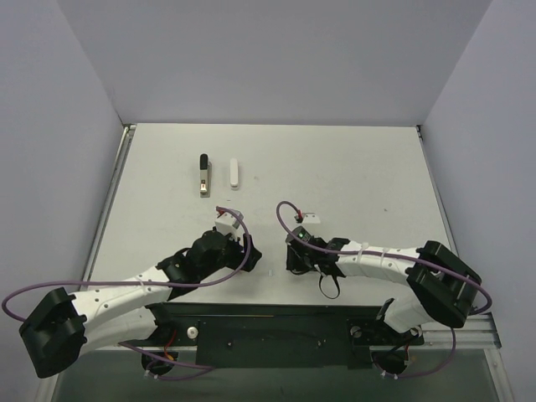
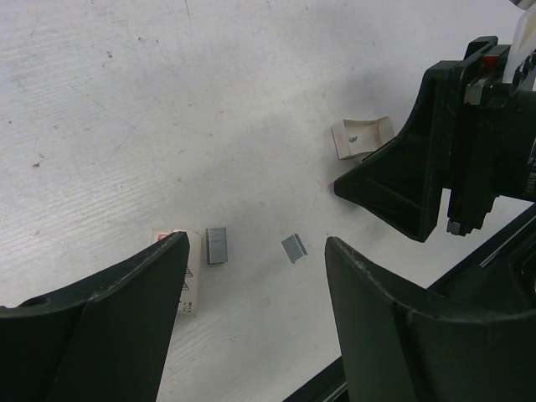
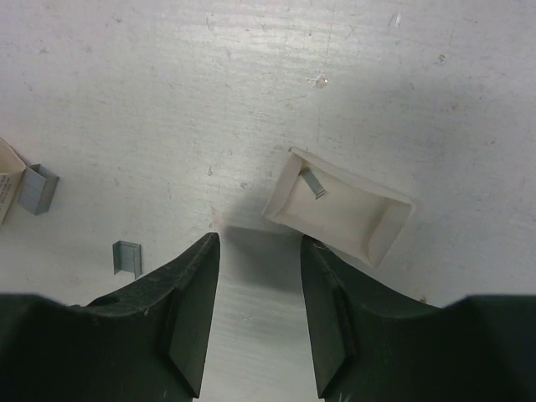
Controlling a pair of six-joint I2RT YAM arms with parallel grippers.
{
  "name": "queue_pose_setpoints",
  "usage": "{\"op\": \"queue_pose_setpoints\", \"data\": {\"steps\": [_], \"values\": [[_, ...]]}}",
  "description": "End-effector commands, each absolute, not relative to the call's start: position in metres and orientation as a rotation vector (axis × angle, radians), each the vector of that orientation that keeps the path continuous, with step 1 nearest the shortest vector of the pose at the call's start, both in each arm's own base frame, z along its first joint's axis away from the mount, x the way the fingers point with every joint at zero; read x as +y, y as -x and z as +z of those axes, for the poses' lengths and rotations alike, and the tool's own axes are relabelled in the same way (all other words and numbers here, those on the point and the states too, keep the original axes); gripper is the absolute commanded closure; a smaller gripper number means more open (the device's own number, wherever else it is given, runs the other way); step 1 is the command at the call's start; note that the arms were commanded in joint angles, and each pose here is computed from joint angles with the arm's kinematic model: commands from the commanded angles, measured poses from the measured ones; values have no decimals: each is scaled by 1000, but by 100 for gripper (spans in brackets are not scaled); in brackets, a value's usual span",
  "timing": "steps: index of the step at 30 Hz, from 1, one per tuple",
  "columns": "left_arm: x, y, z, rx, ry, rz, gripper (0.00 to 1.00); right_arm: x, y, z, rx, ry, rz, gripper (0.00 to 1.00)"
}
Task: Unload the staples from the stapler
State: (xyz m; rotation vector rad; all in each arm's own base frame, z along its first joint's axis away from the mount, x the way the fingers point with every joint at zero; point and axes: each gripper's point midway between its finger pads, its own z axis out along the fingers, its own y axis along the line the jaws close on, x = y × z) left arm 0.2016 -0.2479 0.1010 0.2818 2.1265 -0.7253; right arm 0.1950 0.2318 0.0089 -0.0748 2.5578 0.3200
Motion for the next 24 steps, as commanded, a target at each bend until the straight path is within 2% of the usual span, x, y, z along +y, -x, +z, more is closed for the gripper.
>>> {"op": "queue_pose_setpoints", "data": {"steps": [1, 14, 24], "values": [[-248, -203, 112, 2095, -270, -735, 23, 220, -186, -5, 2615, 75, 230, 60], [-243, -198, 123, 2080, -261, -754, 23, 235, -177, 25, 2570, 193, 292, 60], [-235, -194, 131, 2049, -228, -770, 23, 269, -167, 36, 2519, 214, 335, 54]]}}
